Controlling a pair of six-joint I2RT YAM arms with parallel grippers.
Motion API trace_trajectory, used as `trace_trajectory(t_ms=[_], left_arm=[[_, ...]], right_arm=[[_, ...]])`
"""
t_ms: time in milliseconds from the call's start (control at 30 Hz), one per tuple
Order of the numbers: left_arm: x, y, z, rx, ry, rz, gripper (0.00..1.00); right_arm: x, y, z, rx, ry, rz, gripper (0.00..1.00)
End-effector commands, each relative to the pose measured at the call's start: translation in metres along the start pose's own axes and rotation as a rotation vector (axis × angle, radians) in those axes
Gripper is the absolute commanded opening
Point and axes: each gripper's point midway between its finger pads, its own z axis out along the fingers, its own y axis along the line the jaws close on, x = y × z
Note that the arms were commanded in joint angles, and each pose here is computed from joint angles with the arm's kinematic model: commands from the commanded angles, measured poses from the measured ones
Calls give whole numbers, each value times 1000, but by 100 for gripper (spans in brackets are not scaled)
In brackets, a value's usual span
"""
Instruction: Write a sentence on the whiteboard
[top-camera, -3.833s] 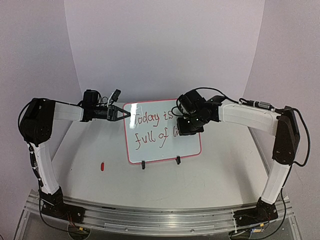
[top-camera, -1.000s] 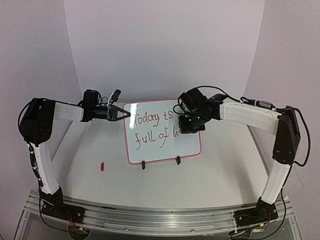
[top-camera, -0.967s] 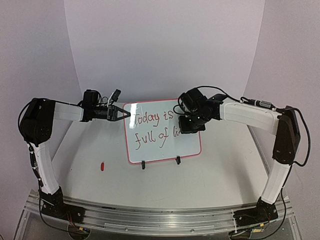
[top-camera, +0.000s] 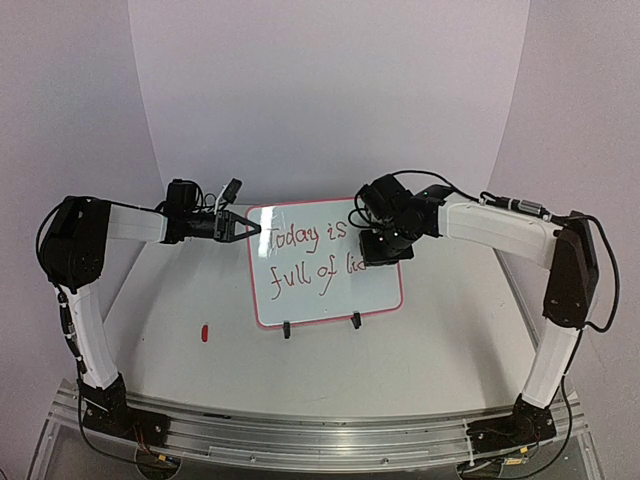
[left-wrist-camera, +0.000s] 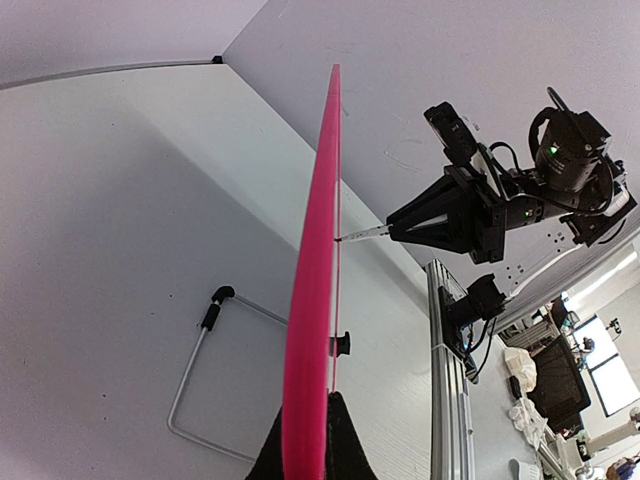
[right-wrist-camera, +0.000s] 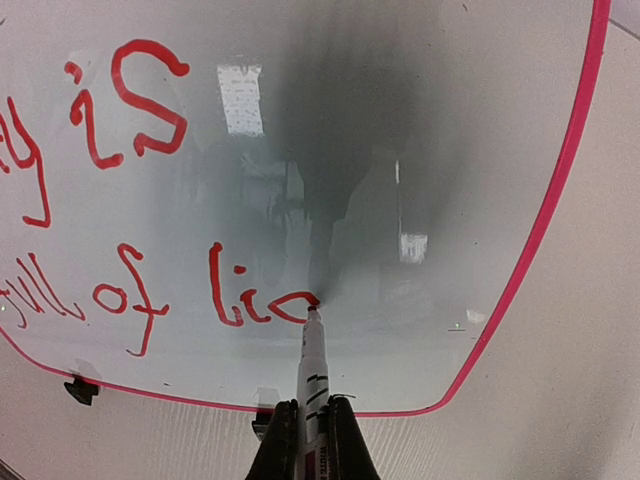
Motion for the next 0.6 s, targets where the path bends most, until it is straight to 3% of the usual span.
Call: trace_trajectory(t_ms=[0, 567], left_arm=[[11, 32, 6, -135, 1, 67, 0], [11, 31, 6, -134, 0, 68, 0]], right_arm=[[-20, -2, -3, 22, -66, 0, 0], [-22, 1, 1, 11, -59, -2, 0]])
